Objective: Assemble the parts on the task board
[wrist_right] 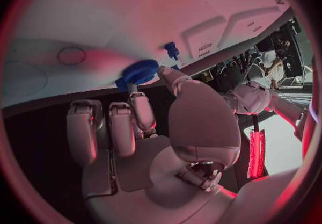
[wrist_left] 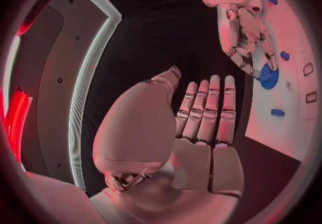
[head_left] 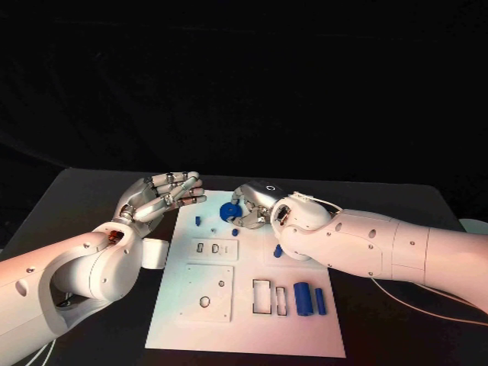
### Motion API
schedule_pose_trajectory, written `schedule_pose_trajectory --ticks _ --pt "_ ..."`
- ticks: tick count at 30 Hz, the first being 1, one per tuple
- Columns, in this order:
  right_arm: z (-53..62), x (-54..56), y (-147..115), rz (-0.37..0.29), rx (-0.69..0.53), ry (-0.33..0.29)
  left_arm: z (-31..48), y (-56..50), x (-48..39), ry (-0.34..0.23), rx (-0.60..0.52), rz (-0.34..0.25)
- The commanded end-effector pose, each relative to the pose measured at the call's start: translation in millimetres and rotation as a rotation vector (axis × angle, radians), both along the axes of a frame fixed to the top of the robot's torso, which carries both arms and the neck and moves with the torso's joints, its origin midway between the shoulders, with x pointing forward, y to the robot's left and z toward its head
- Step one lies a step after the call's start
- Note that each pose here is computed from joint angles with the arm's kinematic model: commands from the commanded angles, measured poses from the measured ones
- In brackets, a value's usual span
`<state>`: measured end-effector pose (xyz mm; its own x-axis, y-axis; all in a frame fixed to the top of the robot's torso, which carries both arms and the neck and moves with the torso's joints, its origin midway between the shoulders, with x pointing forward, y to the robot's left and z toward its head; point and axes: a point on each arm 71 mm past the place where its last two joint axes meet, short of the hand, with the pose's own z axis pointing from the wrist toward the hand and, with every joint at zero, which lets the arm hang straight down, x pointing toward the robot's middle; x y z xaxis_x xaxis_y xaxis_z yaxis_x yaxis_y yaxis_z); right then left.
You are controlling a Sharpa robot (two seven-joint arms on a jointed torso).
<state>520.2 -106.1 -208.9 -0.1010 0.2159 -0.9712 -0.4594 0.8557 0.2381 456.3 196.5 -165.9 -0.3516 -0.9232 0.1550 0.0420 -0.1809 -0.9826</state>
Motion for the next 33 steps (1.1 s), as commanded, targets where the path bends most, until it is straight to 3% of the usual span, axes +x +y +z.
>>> schedule_pose_trajectory --ticks 1,16,21,25,26,30,33 --pt "-3.3 -0.6 0.4 0.009 -0.023 0.034 1.5 -2.1 -0.6 -0.006 -0.010 -0.015" --pt "2.2 -5.9 -17.3 -0.007 0.002 0.012 1.5 -0.9 -0.5 -0.007 -0.009 -0.013" --pt "14.9 -11.4 -37.0 -0.030 0.086 -0.017 1.3 0.8 -0.1 -0.007 -0.007 -0.008" --pt "34.7 -15.4 -69.2 -0.070 0.218 -0.012 1.2 1.8 0.1 -0.008 -0.006 -0.006" --pt "34.7 -15.4 -69.2 -0.070 0.218 -0.012 1.2 1.9 0.1 -0.008 -0.006 -0.006" --pt "50.3 -15.5 -107.0 -0.105 0.300 0.024 1.1 3.4 0.2 -0.009 -0.005 -0.003" --pt "53.3 -15.4 -131.8 -0.116 0.324 0.064 1.1 3.7 0.1 -0.009 -0.005 -0.002"
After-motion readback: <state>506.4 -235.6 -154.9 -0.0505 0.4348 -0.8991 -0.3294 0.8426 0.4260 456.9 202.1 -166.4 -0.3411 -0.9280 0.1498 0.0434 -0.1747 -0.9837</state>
